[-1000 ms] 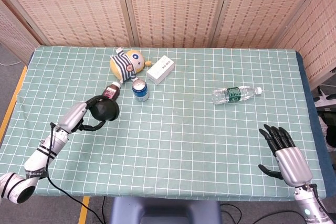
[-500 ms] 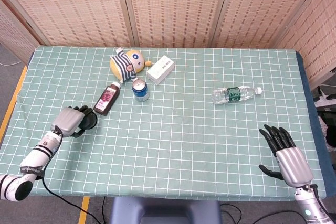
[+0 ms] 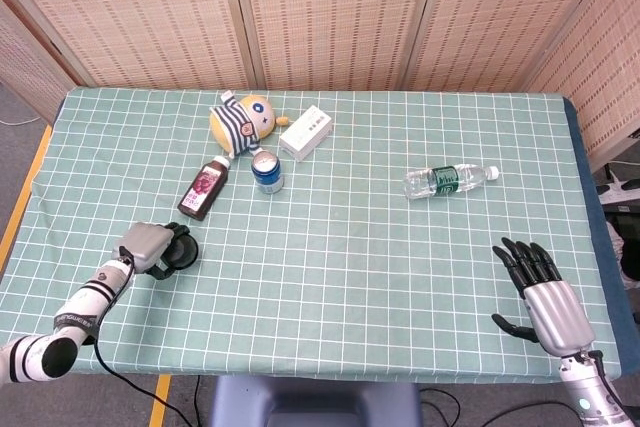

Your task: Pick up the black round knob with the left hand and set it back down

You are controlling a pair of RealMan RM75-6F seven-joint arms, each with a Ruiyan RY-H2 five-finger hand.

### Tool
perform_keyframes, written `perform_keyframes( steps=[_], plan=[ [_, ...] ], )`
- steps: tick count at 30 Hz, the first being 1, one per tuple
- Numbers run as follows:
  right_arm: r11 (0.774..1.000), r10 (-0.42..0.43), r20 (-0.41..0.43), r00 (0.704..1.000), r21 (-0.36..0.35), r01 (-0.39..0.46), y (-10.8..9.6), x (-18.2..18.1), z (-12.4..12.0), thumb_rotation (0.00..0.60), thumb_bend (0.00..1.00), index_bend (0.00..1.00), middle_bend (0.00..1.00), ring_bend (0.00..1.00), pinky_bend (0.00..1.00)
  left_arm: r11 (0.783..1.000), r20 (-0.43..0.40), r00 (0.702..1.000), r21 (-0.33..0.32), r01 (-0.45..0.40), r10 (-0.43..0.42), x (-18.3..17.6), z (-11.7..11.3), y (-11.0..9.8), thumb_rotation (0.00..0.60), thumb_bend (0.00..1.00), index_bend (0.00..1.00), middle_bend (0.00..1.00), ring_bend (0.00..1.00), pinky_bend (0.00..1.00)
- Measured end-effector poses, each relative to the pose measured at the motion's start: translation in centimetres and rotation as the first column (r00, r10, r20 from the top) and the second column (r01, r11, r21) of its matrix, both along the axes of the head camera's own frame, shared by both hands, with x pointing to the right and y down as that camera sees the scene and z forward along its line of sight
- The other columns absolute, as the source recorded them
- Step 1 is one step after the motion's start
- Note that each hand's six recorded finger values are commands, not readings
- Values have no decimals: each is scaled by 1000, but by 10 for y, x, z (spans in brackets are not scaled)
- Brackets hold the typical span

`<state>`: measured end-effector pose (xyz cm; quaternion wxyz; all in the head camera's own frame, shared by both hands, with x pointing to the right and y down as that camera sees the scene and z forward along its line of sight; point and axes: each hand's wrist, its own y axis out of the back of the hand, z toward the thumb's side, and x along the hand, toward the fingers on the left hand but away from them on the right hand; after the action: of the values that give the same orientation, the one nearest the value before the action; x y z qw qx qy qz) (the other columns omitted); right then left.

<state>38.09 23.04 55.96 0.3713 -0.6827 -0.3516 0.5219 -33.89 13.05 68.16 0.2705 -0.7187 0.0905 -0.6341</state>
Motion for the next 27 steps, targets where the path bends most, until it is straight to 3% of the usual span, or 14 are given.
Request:
perform_keyframes(
  steps=[8,12,15,17,20,23,27],
  plan=[
    [1000,1,1,1000,0,-1,0,0,0,600,102,0,0,0,0,991,-104,987,-70,112,-119,5,12,0,600,458,700,754,532,341],
    [1000,2,1,1000,2,-2,0,0,0,600,102,0,0,0,0,990,-126,985,-91,105,-116,6,22,5,600,455,625,698,485,324],
    [1000,1,3,1000,2,-1,0,0,-1,600,102,0,0,0,0,991,-131,987,-100,85,-98,6,28,10,600,440,432,467,352,266],
    [1000,1,3,1000,3,-1,0,0,-1,600,102,0,0,0,0,989,-126,987,-125,81,-97,5,31,15,600,422,188,218,179,211],
    [1000,2,3,1000,3,-2,0,0,-1,600,101,0,0,0,0,985,-107,991,-160,66,-84,2,35,22,600,418,18,42,30,134],
    [1000,2,3,1000,-1,-2,1,0,-1,600,102,0,0,0,0,989,-96,994,-139,46,-59,-1,37,22,600,420,0,0,0,9],
    [1000,3,5,1000,2,-3,1,0,-3,600,101,0,0,0,0,997,-103,994,-78,29,-37,1,35,18,600,385,0,0,0,0]
  ],
)
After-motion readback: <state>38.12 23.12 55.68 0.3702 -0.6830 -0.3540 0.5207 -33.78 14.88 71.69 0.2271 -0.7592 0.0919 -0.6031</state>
